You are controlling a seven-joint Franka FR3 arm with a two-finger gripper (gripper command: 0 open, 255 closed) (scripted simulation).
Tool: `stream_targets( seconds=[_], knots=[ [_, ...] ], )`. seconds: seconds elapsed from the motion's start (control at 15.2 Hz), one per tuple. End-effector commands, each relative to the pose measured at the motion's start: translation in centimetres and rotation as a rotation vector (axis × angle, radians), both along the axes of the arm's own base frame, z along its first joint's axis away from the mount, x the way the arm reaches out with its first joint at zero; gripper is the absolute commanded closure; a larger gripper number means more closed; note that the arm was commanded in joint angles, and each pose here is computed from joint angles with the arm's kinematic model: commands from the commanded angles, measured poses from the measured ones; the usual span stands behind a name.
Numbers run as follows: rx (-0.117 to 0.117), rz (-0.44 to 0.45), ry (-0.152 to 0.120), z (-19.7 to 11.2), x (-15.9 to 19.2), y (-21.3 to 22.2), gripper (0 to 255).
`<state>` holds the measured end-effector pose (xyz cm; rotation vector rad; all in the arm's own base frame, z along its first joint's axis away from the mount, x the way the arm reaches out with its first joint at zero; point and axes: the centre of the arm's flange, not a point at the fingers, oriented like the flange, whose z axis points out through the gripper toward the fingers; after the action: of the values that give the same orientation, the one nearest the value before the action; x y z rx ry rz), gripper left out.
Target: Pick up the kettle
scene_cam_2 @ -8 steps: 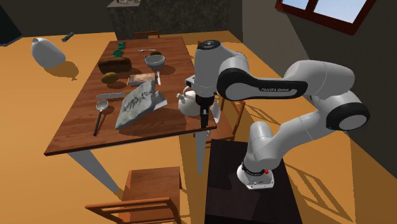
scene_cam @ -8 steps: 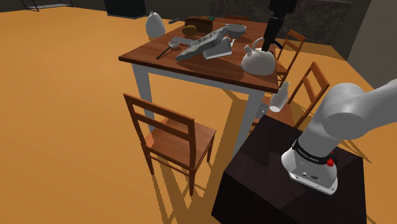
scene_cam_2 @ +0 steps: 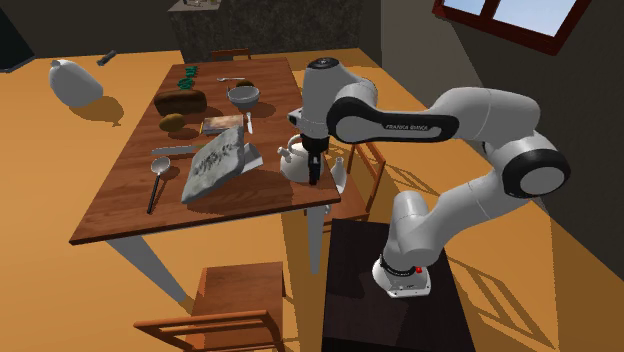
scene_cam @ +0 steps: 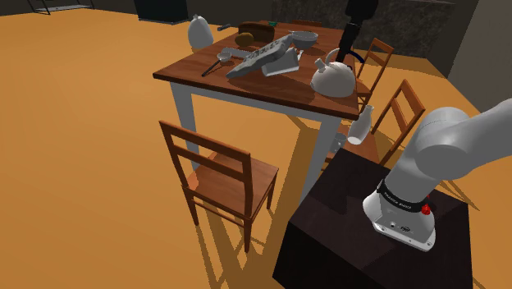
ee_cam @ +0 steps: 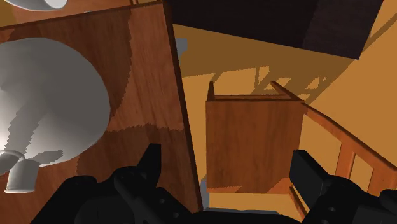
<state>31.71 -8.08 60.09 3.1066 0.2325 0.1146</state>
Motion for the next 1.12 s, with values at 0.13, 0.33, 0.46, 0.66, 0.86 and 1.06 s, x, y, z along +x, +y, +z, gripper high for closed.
stream_targets(
  seconds=[0.13, 0.33, 0.46, 0.66, 0.86, 1.06],
  knots=[
    [0.010, 0.025, -0.029, -0.8, 1.6, -5.0, 0],
    [0.018, 0.043, -0.050, -1.4, 3.0, -8.6, 0],
    [0.023, 0.055, -0.064, -1.8, 4.0, -11.1, 0],
    [0.032, 0.072, -0.085, -2.5, 5.5, -14.7, 0],
    [0.040, 0.090, -0.106, -3.1, 7.0, -18.3, 0],
    [0.048, 0.108, -0.127, -3.8, 8.7, -21.9, 0]
  ],
)
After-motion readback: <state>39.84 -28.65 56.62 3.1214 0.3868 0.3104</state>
